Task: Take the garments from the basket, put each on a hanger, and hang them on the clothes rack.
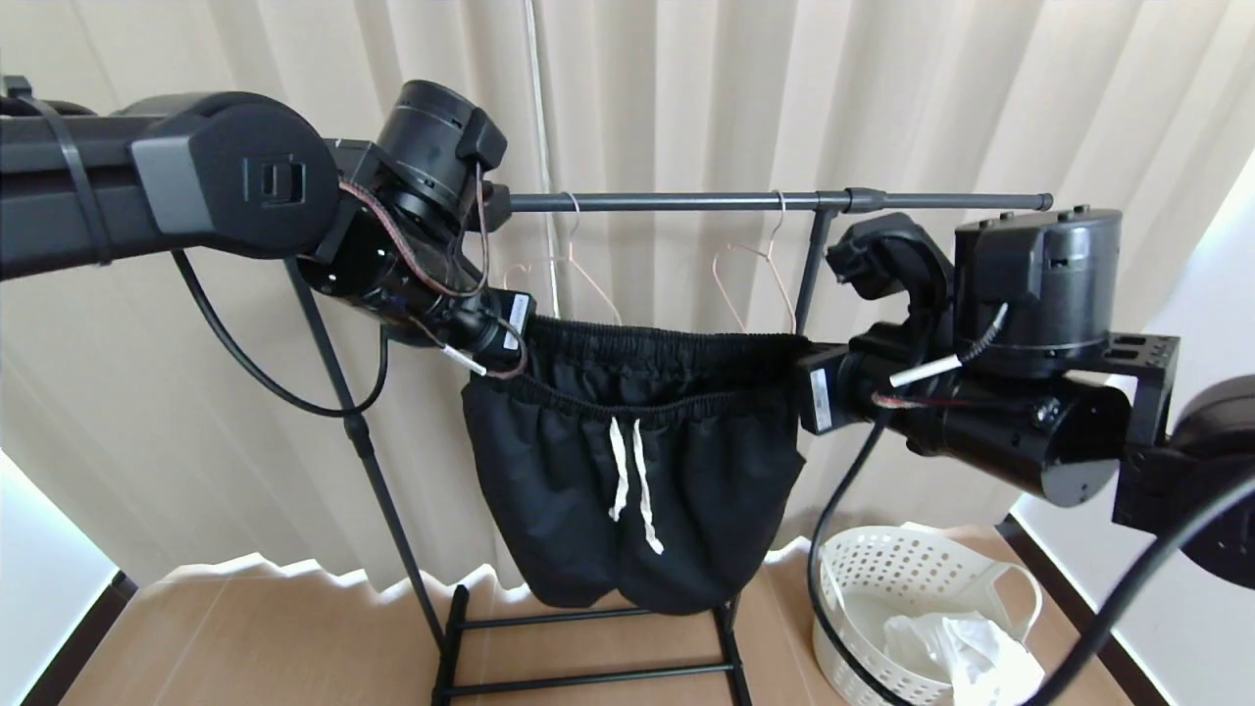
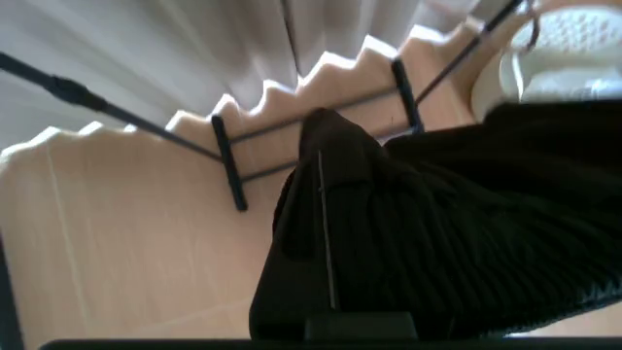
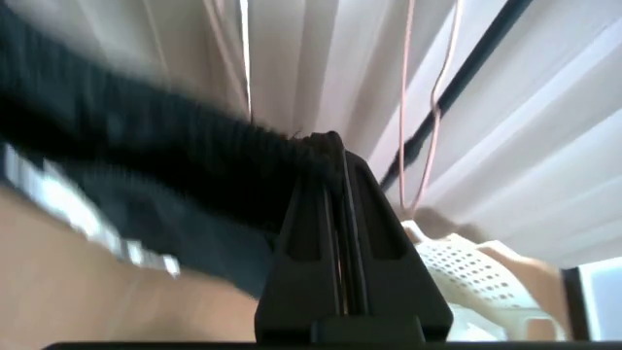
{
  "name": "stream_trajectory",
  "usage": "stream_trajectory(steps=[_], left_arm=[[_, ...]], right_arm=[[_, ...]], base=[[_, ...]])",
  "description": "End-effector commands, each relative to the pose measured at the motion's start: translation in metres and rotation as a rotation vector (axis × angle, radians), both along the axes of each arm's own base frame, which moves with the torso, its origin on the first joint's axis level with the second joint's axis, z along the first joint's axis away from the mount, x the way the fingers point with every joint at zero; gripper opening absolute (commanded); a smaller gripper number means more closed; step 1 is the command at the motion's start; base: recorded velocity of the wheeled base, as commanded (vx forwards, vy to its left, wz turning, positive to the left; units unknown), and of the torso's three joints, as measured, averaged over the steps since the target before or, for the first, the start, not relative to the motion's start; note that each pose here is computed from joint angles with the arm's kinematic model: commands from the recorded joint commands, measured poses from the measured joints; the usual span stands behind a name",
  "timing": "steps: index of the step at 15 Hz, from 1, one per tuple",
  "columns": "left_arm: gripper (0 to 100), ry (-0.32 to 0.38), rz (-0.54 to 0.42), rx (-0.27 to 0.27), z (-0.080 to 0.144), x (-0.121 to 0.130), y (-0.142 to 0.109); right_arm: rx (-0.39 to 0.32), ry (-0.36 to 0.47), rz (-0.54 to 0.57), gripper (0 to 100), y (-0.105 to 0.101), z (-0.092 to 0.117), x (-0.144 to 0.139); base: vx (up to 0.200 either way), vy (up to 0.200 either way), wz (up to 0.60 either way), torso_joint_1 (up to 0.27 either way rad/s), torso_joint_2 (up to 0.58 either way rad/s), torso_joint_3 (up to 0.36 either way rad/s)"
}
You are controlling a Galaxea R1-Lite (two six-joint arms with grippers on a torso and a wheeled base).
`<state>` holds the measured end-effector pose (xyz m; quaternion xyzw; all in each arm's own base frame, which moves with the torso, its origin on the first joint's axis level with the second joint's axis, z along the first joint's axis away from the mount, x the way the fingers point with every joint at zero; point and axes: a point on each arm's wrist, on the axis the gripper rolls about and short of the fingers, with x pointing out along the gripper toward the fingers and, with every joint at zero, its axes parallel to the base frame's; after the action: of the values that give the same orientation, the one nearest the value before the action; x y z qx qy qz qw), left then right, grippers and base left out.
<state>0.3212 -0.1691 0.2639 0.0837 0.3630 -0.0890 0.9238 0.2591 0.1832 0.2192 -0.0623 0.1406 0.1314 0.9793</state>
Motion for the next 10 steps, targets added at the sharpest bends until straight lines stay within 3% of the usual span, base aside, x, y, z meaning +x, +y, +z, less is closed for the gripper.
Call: stream_trajectory(steps=[1, 3, 5, 6, 7, 10], left_arm=[[0, 0.034, -0.061, 0.029, -0.001, -0.038, -0.004], [0, 0.118, -0.140, 0.078, -0.024, -0.072, -0.014], [0, 0.143, -0.173, 0.073, -0.043, -0.083, -0.027], [0, 0.147, -0.184, 0.058, -0.052, -0.087, -0.034], [0, 0.158, -0.219, 0.022, -0.078, -0.093, -0.063], [0, 0.144, -0.259, -0.076, -0.100, -0.105, -0.110]], right_arm=[[0.080, -0.002, -0.062, 0, 0.016, -0.001, 0.040], [0.101, -0.032, -0.077, 0, 0.040, -0.006, 0.086], [0.121, -0.060, -0.076, 0, 0.053, -0.007, 0.106], [0.132, -0.074, -0.076, 0, 0.059, -0.007, 0.114], [0.143, -0.095, -0.087, 0, 0.070, -0.011, 0.131], [0.168, -0.096, -0.085, 0, 0.079, -0.018, 0.138]], base=[[0.000, 0.000, 0.00, 0.000, 0.00, 0.000], [0.000, 0.000, 0.00, 0.000, 0.00, 0.000], [0.000, 0.000, 0.00, 0.000, 0.00, 0.000], [0.000, 0.000, 0.00, 0.000, 0.00, 0.000], [0.000, 0.000, 0.00, 0.000, 0.00, 0.000], [0.000, 0.000, 0.00, 0.000, 0.00, 0.000]])
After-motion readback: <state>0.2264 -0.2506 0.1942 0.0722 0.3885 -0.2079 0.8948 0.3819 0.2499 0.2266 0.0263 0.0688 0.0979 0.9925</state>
